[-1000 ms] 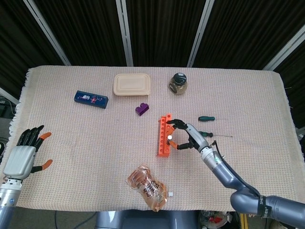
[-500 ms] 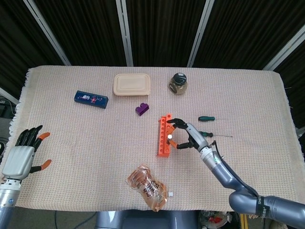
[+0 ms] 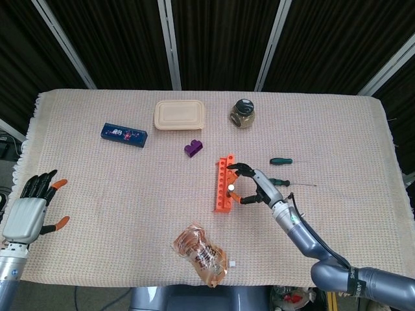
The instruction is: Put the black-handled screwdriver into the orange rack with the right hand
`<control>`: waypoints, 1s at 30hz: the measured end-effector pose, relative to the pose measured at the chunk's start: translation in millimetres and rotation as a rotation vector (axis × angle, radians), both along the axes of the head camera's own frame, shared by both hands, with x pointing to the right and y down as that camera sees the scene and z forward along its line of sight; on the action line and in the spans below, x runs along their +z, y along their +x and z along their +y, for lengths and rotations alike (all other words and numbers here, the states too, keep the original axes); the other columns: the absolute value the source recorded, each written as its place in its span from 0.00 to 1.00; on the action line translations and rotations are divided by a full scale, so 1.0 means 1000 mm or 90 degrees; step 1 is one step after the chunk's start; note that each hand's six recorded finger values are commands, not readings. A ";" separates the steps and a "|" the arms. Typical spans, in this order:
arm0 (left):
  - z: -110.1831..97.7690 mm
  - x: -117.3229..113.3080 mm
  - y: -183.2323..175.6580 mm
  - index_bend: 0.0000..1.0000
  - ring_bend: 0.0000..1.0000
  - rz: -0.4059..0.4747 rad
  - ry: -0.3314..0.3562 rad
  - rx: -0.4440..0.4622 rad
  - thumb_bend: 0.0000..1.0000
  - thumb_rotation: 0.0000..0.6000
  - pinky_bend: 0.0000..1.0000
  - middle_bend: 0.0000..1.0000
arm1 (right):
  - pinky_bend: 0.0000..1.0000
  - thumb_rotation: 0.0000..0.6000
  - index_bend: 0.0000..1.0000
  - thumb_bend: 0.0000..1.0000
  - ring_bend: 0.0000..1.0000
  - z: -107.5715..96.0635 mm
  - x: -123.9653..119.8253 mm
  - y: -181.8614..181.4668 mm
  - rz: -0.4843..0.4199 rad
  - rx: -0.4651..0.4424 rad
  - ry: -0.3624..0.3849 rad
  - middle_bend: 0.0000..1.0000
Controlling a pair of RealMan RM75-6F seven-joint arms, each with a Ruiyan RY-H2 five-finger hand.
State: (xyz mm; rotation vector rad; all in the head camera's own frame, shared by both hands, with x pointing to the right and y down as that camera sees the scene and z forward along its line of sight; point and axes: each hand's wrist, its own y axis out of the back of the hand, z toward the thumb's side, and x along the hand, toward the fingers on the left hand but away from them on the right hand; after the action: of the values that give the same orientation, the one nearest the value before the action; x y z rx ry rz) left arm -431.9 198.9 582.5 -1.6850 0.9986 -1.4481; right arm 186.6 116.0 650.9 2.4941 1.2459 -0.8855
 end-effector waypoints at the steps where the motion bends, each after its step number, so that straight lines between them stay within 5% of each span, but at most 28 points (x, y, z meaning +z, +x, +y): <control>1: 0.000 0.000 0.000 0.17 0.00 0.000 0.000 0.000 0.19 1.00 0.00 0.00 | 0.00 1.00 0.59 0.41 0.00 0.000 -0.001 0.000 -0.001 0.000 0.000 0.16; 9: 0.000 -0.001 -0.001 0.17 0.00 -0.001 0.003 -0.001 0.19 1.00 0.00 0.00 | 0.00 1.00 0.50 0.40 0.00 0.002 0.002 0.000 -0.001 0.003 -0.006 0.14; 20: -0.001 -0.002 0.001 0.17 0.00 0.001 0.005 0.001 0.19 1.00 0.00 0.00 | 0.00 1.00 0.16 0.15 0.00 0.004 0.001 0.003 -0.004 -0.003 -0.006 0.02; 30: 0.000 -0.004 0.000 0.17 0.00 -0.002 0.007 0.000 0.19 1.00 0.00 0.00 | 0.00 1.00 0.11 0.12 0.00 -0.004 -0.021 0.021 0.008 -0.005 0.057 0.00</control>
State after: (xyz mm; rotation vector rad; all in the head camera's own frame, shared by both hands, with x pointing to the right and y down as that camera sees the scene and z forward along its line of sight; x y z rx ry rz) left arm -431.8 199.3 578.4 -1.6739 1.0027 -1.4432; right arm 208.1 111.9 630.2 2.5668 1.3088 -0.8667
